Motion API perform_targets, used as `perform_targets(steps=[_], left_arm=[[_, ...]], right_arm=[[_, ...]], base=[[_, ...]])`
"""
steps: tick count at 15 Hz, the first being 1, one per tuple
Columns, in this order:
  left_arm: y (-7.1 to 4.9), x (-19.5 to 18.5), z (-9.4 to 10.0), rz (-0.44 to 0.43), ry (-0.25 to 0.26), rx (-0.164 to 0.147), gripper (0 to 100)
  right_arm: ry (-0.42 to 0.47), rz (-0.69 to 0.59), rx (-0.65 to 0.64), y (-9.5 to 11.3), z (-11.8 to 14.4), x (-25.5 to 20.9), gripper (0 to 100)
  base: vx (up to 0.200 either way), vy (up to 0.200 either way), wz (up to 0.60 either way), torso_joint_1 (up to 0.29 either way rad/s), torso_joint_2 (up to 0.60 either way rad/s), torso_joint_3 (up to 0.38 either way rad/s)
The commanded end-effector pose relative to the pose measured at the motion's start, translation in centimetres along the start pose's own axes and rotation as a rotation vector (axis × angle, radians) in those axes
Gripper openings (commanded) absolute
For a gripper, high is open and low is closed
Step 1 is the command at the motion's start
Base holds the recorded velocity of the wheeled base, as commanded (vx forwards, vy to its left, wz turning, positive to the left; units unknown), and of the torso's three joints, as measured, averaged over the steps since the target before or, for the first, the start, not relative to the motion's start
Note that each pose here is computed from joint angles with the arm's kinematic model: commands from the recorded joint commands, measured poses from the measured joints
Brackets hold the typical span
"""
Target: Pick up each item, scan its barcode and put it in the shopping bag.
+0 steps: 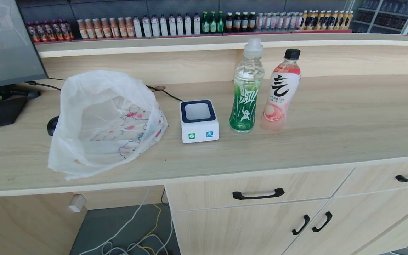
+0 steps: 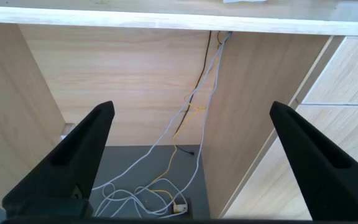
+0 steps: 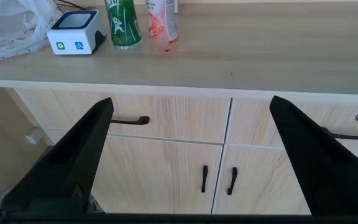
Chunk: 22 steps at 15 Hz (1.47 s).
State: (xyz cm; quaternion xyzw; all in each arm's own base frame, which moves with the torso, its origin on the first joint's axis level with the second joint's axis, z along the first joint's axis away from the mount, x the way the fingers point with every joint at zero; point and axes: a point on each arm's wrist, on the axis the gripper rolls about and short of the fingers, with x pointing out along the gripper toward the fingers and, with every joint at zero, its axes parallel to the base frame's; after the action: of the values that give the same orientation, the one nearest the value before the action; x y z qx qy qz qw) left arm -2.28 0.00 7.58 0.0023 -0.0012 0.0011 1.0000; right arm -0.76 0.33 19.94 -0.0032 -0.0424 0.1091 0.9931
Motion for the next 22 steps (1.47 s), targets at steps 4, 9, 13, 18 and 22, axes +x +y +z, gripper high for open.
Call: perform_targets(steps=[4, 9, 13, 18, 22], left_arm=[[0.0, 0.0, 0.0, 0.001, -0.001, 0.0, 100], [0.0, 0.0, 0.0, 0.001, -0.001, 0.0, 100], [0.0, 0.0, 0.0, 0.001, -0.001, 0.0, 100], [0.0, 0.0, 0.0, 0.001, -0.001, 0.0, 100], [0.0, 0.0, 0.0, -0.001, -0.001, 0.0, 100]], right_arm=[[0.066, 0.05, -0.009, -0.7, 1.7, 5.5, 100], [-0.083, 0.123, -0.101, -0.5, 3.6, 10.7, 100], [-0.127, 0.146, -0.123, 0.6, 4.5, 13.8, 100], [-0.141, 0.137, -0.107, 1.6, 6.9, 18.6, 100], [-0.147, 0.139, -0.107, 2.0, 6.4, 21.9, 100]], base=[[0.0, 0.0, 0.0, 0.0, 0.0, 0.0], [0.0, 0.0, 0.0, 0.0, 0.0, 0.0], [0.0, 0.0, 0.0, 0.0, 0.0, 0.0], [0.0, 0.0, 0.0, 0.0, 0.0, 0.0], [0.0, 0.0, 0.0, 0.0, 0.0, 0.0]])
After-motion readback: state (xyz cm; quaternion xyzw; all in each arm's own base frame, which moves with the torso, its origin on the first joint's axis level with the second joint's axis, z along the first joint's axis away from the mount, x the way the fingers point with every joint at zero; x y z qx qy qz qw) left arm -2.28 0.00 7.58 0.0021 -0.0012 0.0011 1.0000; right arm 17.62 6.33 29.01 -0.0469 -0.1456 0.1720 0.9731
